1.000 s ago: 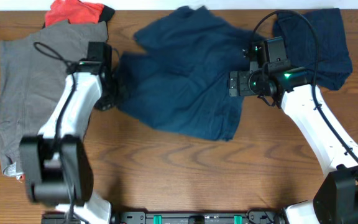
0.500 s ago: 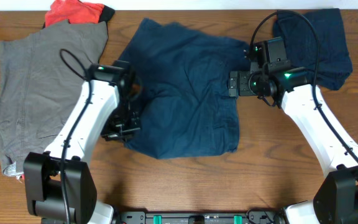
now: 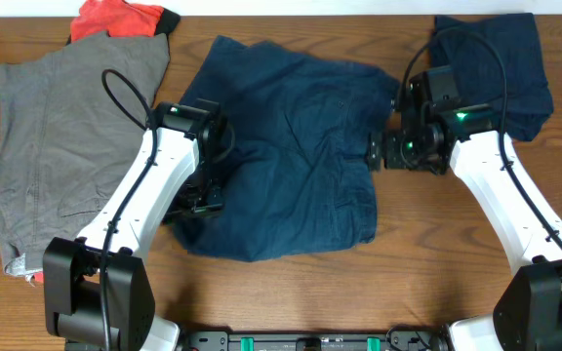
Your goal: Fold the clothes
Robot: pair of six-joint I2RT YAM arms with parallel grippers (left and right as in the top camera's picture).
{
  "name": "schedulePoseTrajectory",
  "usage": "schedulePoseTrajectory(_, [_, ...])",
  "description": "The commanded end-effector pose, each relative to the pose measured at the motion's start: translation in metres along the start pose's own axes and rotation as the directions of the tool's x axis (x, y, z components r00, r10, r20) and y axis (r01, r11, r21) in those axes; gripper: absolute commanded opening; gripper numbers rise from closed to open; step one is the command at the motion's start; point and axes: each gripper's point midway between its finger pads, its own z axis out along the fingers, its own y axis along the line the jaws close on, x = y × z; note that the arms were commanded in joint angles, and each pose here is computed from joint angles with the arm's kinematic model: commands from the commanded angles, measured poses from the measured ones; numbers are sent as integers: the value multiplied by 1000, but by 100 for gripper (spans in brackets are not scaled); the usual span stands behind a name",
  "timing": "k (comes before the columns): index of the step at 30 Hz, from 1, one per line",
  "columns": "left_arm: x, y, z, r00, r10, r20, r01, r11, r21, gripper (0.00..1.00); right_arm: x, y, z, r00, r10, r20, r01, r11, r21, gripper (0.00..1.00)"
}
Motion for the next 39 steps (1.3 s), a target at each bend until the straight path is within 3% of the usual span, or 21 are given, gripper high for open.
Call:
schedulePoseTrajectory(1, [-4, 5, 0, 999, 30, 26, -29, 999, -31, 98, 18, 6, 7, 997, -6, -72, 3, 999, -47, 99])
schedulePoseTrajectory(6, [-16, 3, -2, 997, 50, 65, -49, 999, -7, 98, 52, 20, 24, 984, -15, -179, -11, 990, -140, 92])
schedulePoseTrajectory(10, [-41, 7, -20, 990, -14, 140, 8, 999, 47, 98, 83, 18, 41, 967, -4, -256, -32, 990, -138, 87])
schedulePoseTrajectory(17, [-86, 3, -45, 949, -94, 301, 52, 988, 145, 98, 111, 15, 60, 952, 0, -308, -40, 992, -122, 65])
schedulePoseTrajectory(27, [-103, -4, -48, 927, -84, 365, 23, 986, 168, 100, 135, 27, 73, 940, -36, -339, -4, 993, -114, 40])
schedulePoseTrajectory(28, [-103, -5, -47, 927, -84, 366, 23, 986, 168, 99, 136, 27, 75, 941, -31, -337, -5, 994, -107, 36])
schedulePoseTrajectory(32, [-104, -6, -44, 929, -82, 360, 23, 986, 165, 99, 137, 11, 78, 945, -9, -328, 2, 1000, -21, 4])
schedulePoseTrajectory(33, [-104, -6, -42, 930, -81, 358, 23, 986, 164, 99, 138, 4, 76, 944, -2, -330, 6, 1000, 11, 1])
schedulePoseTrajectory(39, [-104, -7, -38, 936, -69, 346, 15, 988, 155, 98, 157, -34, 58, 907, 40, -419, 14, 992, 125, 1])
